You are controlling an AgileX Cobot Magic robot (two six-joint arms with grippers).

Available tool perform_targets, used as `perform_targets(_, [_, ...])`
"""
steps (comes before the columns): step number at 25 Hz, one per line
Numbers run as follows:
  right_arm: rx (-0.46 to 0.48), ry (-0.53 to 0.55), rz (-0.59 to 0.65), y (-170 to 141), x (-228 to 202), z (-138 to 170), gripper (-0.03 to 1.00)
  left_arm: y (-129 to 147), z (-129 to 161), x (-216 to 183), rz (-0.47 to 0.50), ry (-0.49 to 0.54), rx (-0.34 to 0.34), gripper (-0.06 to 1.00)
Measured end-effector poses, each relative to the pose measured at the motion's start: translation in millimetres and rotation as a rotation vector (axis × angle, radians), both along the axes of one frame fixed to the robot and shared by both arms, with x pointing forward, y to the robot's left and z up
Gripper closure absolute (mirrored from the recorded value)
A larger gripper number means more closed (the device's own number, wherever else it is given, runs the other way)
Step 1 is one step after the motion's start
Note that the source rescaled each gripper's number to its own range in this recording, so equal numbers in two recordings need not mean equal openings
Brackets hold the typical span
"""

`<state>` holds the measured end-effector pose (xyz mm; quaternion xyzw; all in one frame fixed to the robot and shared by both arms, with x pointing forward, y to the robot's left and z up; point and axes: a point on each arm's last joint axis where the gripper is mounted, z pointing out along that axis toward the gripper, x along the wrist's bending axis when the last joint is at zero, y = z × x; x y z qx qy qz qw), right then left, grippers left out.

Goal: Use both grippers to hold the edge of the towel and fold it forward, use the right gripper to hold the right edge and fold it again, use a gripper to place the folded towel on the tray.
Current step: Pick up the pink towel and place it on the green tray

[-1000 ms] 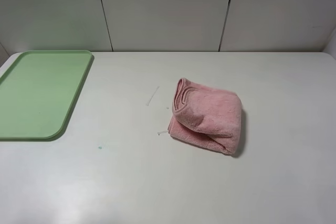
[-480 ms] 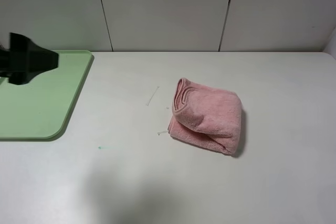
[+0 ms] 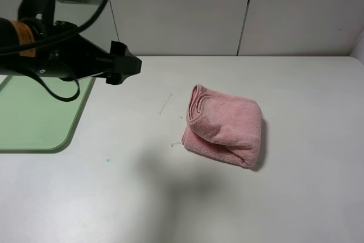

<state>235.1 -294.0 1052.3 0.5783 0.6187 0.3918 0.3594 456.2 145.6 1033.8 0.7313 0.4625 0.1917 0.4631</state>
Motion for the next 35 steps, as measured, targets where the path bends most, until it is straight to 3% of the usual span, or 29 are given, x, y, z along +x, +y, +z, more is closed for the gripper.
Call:
perform_targets(11, [0.000, 0.000, 0.000, 0.0, 0.0, 0.0, -0.03, -46.3, -30.4, 33.5, -0.050, 0.072, -0.036, 0.00])
perform_targets(18, [0.000, 0.000, 0.000, 0.0, 0.0, 0.0, -0.03, -78.2, -50.5, 45.2, -0.087, 0.125, 0.003, 0.02])
perform_targets(35, [0.001, 0.000, 0.000, 0.1, 0.0, 0.0, -0.03, -121.0, -97.3, 65.3, 0.001, 0.332, 0.041, 0.08])
